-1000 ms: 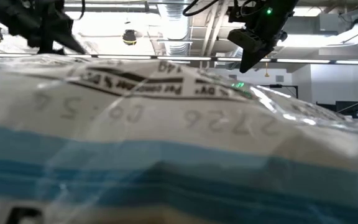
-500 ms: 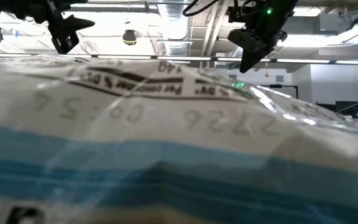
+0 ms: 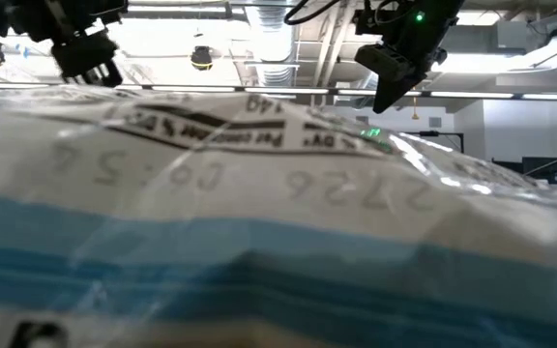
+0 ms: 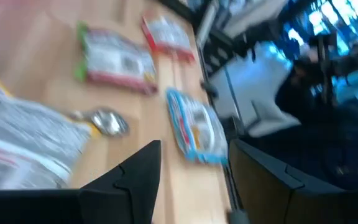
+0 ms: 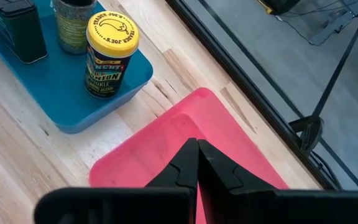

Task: Pick & Place Food Item
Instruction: Put the black spoon into the green bin

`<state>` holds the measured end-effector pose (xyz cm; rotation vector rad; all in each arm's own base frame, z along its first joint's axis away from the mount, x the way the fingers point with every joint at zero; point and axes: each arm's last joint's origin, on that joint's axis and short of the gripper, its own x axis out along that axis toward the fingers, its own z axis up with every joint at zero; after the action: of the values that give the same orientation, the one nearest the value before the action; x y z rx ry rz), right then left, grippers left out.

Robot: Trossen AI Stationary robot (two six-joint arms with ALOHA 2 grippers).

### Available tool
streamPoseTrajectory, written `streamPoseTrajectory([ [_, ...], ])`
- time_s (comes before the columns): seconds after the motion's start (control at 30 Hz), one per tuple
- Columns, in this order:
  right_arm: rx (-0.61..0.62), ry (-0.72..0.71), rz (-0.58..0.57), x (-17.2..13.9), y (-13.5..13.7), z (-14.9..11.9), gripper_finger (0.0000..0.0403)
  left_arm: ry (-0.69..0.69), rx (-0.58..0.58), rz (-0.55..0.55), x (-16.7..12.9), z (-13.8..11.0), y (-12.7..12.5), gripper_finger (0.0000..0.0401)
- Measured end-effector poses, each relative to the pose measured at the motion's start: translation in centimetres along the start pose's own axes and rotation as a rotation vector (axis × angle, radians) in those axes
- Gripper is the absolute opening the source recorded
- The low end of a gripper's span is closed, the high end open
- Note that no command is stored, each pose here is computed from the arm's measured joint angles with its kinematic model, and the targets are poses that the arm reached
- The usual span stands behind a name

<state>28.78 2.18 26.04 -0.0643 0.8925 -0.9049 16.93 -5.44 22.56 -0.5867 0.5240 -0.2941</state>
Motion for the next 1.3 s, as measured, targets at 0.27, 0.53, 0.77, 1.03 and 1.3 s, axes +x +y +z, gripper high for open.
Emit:
streamPoseTrajectory([
  [0.27, 0.000, 0.000, 0.000, 0.0, 0.0, 0.0, 0.0000, 0.228, -0.027, 0.011, 2.1, -2.6, -0.2, 0.0185],
  [0.53, 0.000, 0.000, 0.000, 0.0, 0.0, 0.0, 0.0000, 0.368, -0.113, 0.154, 4.5, -4.5, 1.4, 0.0185],
  [0.77, 0.000, 0.000, 0.000, 0.0, 0.0, 0.0, 0.0000, 0.448, -0.126, 0.224, 5.8, -5.7, 2.4, 0.0185],
  [1.03, 0.000, 0.000, 0.000, 0.0, 0.0, 0.0, 0.0000, 0.477, -0.127, 0.267, 6.4, -6.2, 3.0, 0.0185],
  [1.3, 0.000, 0.000, 0.000, 0.0, 0.0, 0.0, 0.0000, 0.473, -0.125, 0.259, 7.3, -6.5, 3.3, 0.0185],
])
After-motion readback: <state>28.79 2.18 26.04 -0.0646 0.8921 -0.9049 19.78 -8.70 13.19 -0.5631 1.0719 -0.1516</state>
